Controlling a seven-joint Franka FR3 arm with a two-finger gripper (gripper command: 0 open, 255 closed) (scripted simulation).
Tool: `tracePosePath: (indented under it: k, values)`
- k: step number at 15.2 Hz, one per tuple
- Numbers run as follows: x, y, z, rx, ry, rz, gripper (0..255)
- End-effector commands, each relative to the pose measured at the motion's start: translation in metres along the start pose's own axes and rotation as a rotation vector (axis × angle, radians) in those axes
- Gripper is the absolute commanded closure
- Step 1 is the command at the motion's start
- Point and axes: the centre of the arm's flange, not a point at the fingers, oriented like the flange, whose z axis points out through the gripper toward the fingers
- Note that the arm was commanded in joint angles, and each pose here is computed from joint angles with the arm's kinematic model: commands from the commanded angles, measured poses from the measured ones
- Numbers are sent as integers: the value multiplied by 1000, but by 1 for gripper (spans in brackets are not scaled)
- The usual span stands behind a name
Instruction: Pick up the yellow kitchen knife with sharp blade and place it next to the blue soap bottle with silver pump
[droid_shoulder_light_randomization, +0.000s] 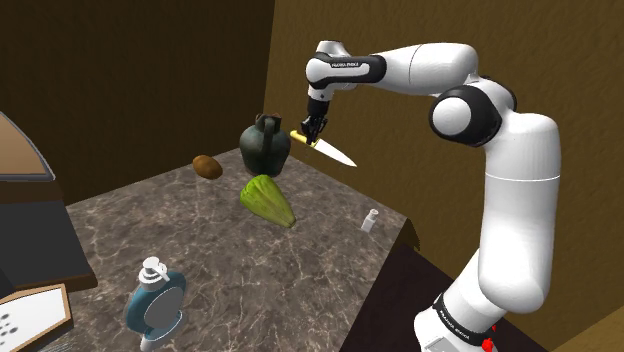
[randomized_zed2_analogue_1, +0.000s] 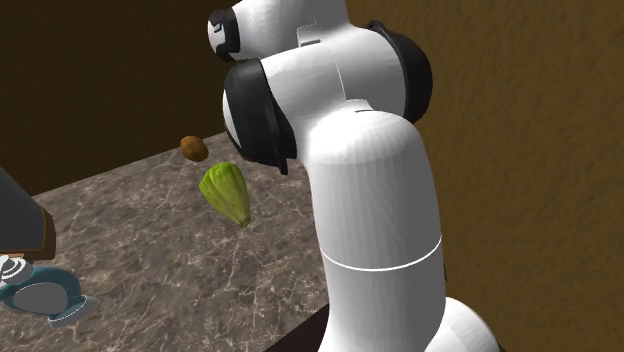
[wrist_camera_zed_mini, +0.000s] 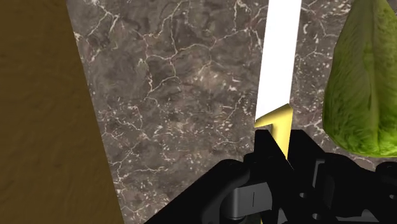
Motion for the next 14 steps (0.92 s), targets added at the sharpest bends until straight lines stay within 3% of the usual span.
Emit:
tracePosePath:
  k: [1,14]
  values:
    - [0,0,-10,0,0,0,255]
    - [-2,-1,-79,0,0,0,255]
